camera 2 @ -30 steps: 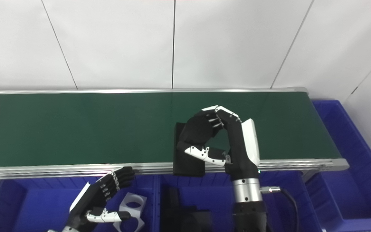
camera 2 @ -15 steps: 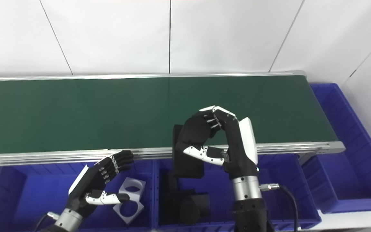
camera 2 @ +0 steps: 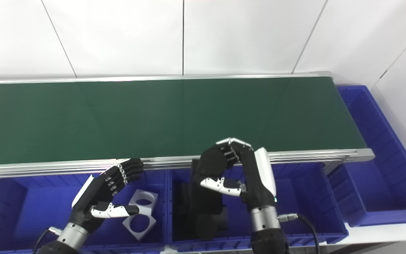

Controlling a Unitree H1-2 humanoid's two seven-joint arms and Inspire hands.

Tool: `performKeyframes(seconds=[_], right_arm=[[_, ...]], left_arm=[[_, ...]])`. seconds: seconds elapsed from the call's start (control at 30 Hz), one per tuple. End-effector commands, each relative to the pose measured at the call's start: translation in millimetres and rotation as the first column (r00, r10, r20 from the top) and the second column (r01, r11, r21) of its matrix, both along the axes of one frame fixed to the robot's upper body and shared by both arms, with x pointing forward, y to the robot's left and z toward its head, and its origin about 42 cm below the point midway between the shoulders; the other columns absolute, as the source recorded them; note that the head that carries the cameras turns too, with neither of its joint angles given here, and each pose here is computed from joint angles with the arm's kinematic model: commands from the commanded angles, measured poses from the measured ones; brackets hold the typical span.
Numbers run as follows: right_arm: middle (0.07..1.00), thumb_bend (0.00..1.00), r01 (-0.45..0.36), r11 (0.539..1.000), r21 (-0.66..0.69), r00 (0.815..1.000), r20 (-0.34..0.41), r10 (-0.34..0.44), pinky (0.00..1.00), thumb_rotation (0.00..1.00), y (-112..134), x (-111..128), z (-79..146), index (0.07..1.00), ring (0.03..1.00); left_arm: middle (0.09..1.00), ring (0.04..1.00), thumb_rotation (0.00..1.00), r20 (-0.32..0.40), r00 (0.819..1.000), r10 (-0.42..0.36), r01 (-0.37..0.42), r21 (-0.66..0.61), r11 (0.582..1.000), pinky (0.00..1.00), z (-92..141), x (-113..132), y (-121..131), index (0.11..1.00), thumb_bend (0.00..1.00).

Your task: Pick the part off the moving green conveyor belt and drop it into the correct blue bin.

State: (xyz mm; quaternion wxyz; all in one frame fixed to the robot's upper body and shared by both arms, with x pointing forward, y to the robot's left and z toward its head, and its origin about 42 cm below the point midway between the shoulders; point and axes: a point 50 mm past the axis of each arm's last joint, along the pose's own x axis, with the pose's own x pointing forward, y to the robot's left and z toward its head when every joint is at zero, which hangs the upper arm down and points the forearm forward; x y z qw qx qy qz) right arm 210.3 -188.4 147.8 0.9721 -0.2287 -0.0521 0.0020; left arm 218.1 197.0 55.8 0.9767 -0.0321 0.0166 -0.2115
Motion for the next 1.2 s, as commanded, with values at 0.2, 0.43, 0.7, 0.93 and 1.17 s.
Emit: performKeyframes(seconds=[0.2, 0.43, 0.7, 0.93, 1.17], right_arm=[[0.487, 0.5, 0.004, 1.0, 0.01, 0.997, 0.078, -0.005, 0.4, 0.0, 0, 7, -6, 0.479, 0.457], [0.492, 0.5, 0.011, 1.0, -0.005, 0.999, 0.043, -0.01, 0.38, 0.0, -3, 10, -20, 0.48, 0.455], [0.501, 0.5, 0.018, 0.997, -0.081, 1.0, 0.025, -0.016, 0.37, 0.0, -12, 11, -27, 0.474, 0.455], [0.503, 0.5, 0.011, 0.983, -0.183, 1.0, 0.012, -0.009, 0.39, 0.0, -17, 11, -38, 0.496, 0.429], [0.491, 0.5, 0.0, 0.972, -0.235, 1.0, -0.007, -0.002, 0.37, 0.0, -21, 11, -48, 0.506, 0.409]], left_arm=[[0.819, 0.826, 0.18, 0.047, 0.999, 0.003, -0.002, -0.014, 1.0, 0.82, 13, 0, 7, 0.792, 1.0], [0.825, 0.83, 0.18, 0.043, 0.999, -0.003, 0.003, -0.006, 1.0, 0.81, 15, 0, 11, 0.794, 1.0], [0.814, 0.826, 0.19, 0.045, 0.999, -0.004, 0.004, -0.001, 1.0, 0.8, 19, -1, 15, 0.794, 1.0], [0.815, 0.828, 0.19, 0.051, 0.999, -0.01, 0.01, 0.011, 1.0, 0.81, 20, 0, 17, 0.795, 1.0], [0.811, 0.827, 0.19, 0.052, 0.999, -0.005, 0.005, 0.01, 1.0, 0.8, 22, -1, 17, 0.789, 1.0]])
